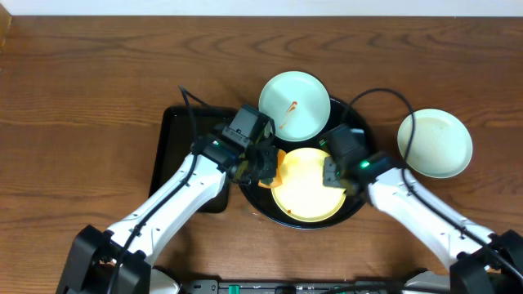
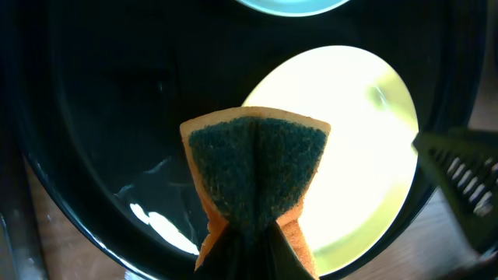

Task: Clean dirty plates on tray and stack at the side
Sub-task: 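Scrub the yellow plate again with the sponge in the left gripper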

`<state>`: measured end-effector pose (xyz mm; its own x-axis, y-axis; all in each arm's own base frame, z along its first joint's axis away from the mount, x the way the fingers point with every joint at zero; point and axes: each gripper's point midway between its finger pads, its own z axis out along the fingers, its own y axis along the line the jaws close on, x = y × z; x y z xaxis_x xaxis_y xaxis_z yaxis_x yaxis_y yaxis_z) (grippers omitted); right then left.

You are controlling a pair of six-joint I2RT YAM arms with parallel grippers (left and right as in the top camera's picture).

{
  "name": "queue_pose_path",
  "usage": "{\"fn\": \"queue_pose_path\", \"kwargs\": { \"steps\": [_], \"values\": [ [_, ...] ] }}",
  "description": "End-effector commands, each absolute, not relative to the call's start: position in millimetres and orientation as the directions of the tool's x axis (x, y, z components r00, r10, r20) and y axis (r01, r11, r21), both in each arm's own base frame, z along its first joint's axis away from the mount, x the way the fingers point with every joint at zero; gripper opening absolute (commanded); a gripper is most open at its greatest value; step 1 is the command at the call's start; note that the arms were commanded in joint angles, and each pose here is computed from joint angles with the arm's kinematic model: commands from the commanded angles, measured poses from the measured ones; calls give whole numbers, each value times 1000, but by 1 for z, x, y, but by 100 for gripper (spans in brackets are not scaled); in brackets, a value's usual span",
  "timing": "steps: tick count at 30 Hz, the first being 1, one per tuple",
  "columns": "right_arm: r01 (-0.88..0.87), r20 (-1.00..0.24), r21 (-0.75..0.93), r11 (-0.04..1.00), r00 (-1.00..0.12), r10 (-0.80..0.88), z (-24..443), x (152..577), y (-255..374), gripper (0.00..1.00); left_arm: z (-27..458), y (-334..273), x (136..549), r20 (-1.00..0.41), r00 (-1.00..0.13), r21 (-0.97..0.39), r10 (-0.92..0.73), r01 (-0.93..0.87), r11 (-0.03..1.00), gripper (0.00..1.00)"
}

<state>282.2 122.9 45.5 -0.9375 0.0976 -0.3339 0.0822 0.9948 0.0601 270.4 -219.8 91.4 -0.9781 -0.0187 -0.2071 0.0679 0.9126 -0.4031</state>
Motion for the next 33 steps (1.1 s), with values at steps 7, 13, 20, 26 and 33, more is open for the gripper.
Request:
{"fn": "queue_pose_path", "kwargs": {
  "steps": [7,13,20,26,33],
  "values": [
    [-204,-333,329,922,-939,-89,61,300,116,34,79,-231,261,-208,-964,-328,-163,-88,941,8],
    [-179,-292,327,928,-953,-81,52,296,107,33,62,-250,253,-224,-959,-287,-175,-107,952,8],
    [-154,-223,340,928,-971,-80,26,295,108,31,36,-273,243,-207,-967,-274,-147,-87,958,8],
    [-124,-136,359,925,-987,-79,-5,289,111,7,13,-277,241,-176,-969,-248,-171,-124,961,8],
    [-107,-104,346,932,-992,-75,-14,286,108,1,-2,-248,230,-154,-975,-107,-160,-144,984,8]
  ]
}}
